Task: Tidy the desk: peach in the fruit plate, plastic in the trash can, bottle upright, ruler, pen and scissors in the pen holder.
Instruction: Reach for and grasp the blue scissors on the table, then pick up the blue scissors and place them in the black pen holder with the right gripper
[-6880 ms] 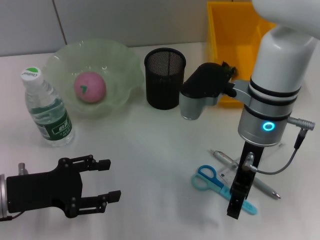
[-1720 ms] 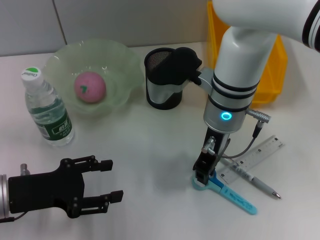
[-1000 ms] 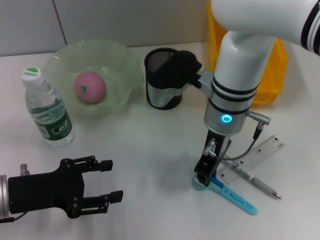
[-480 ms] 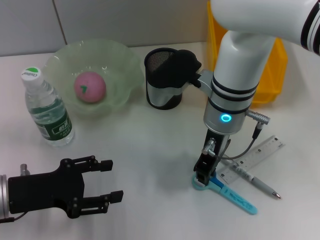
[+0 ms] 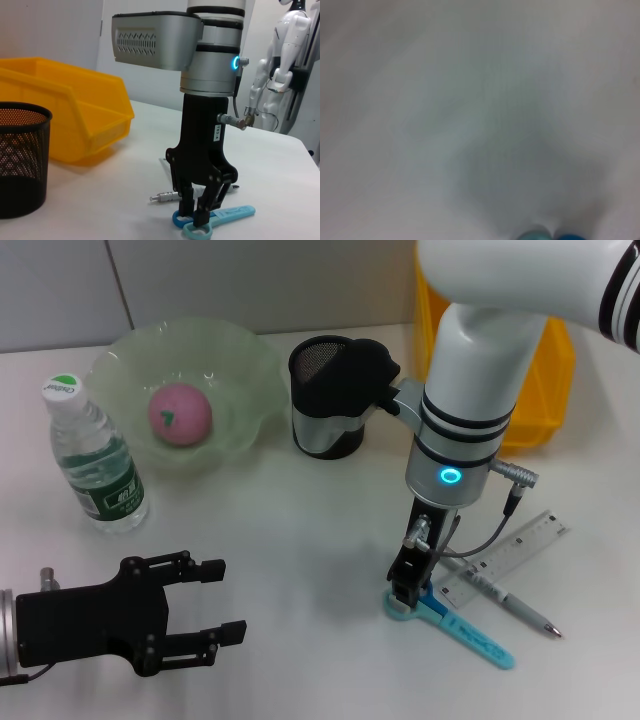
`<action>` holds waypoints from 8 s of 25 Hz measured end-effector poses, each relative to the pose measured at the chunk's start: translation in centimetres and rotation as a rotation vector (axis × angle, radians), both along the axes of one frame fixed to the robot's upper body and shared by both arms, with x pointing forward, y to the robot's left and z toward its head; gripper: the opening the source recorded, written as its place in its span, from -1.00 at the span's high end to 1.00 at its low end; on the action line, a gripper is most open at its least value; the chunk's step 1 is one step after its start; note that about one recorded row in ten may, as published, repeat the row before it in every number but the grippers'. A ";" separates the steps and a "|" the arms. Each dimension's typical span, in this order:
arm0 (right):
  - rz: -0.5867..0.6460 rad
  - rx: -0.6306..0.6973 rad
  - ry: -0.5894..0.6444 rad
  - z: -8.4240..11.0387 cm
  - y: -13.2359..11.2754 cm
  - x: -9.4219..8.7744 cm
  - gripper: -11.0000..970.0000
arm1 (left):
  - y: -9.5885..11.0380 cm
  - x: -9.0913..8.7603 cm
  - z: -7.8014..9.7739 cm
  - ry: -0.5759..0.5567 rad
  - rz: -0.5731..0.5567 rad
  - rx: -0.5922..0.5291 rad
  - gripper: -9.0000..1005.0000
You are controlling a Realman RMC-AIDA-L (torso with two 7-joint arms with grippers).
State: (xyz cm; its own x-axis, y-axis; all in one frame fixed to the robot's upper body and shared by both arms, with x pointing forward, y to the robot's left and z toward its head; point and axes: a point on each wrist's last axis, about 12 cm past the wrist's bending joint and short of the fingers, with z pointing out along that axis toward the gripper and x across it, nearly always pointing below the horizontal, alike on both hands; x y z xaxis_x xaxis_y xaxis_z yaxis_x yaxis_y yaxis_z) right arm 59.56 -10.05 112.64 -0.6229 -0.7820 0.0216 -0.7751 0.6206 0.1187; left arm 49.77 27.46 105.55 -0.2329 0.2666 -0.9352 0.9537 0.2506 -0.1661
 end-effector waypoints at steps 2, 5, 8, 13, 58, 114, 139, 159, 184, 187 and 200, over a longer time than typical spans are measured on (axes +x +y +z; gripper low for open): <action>0.000 0.000 0.000 0.0 0.0 0.0 0.58 | 0.0 0.0 0.0 0.000 0.000 0.000 -0.50; 0.007 -0.005 -0.003 -0.1 0.0 0.0 0.58 | 0.0 0.0 0.0 0.000 0.000 0.000 -0.50; 0.012 -0.005 -0.002 -0.2 0.1 -0.1 0.59 | 0.0 0.0 0.0 -0.001 0.000 0.000 -0.50; 0.019 -0.009 -0.001 -0.4 0.2 -0.3 0.59 | -0.1 0.1 0.0 -0.001 -0.004 0.001 -0.50; 0.033 -0.005 -0.010 -0.4 0.5 -0.3 0.66 | 0.0 -0.2 0.1 0.016 -0.007 -0.012 -0.50; 0.061 0.018 -0.007 -0.3 1.3 -0.6 0.77 | 0.0 -0.5 0.0 0.017 -0.013 -0.019 -0.50; 0.075 0.158 -0.019 1.9 2.9 -0.1 0.77 | 0.5 -0.4 0.1 0.019 -0.001 -0.009 -0.50; 0.069 0.288 -0.057 5.4 2.2 1.2 0.76 | 1.6 -0.2 0.5 0.003 0.036 -0.008 -0.50; 0.006 0.520 -0.194 9.9 -1.0 3.2 0.75 | 1.5 0.0 0.6 -0.003 0.040 -0.015 -0.50; -0.008 0.555 -0.221 10.5 -1.5 3.5 0.75 | 1.5 0.1 0.7 -0.004 0.038 -0.017 -0.50; -0.004 0.713 -0.337 11.8 -2.9 4.0 0.75 | 1.3 0.1 0.7 -0.005 0.034 -0.019 -0.50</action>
